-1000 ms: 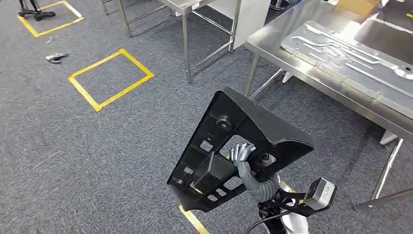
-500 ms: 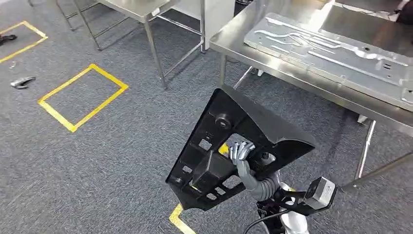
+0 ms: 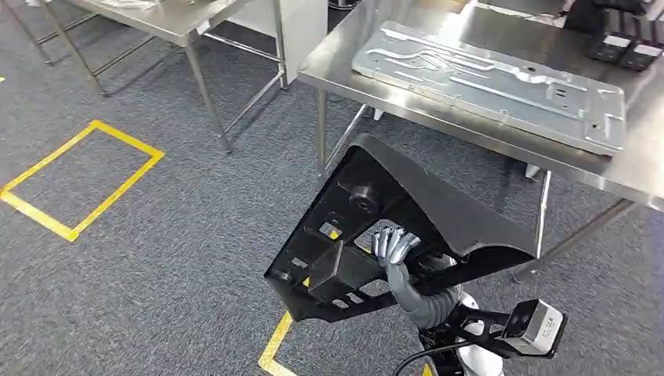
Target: Take the parts from the cabinet and place them on the table.
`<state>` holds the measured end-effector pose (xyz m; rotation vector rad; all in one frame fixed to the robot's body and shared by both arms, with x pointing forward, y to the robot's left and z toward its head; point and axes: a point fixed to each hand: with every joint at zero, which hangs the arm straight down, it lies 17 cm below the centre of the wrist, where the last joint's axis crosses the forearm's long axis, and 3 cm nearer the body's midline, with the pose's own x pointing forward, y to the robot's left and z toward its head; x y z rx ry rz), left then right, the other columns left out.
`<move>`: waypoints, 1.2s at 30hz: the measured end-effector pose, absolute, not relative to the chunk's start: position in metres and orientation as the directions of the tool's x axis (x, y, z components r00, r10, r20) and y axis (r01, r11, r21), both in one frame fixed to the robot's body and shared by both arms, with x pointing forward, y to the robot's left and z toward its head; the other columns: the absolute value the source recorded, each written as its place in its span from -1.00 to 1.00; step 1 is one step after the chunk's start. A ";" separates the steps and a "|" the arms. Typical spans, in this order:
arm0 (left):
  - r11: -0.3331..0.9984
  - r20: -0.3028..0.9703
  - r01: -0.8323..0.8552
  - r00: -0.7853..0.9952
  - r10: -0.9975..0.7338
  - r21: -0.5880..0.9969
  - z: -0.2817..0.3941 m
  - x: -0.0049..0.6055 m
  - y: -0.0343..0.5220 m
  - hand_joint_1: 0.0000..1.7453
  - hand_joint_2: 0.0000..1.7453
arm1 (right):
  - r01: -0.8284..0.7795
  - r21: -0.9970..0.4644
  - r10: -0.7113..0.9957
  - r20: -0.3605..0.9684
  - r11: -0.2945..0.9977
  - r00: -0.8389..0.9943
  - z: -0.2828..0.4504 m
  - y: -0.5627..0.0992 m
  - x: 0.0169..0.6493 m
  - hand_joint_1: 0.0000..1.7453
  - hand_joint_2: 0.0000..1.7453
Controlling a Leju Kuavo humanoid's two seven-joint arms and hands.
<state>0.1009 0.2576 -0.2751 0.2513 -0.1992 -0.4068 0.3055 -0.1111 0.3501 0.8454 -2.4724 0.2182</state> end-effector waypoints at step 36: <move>0.876 0.129 0.383 0.892 -0.433 0.292 -0.275 0.101 0.259 -1.00 1.00 | -0.553 -0.032 -0.478 0.463 0.833 -0.746 0.373 -0.122 0.310 0.90 1.00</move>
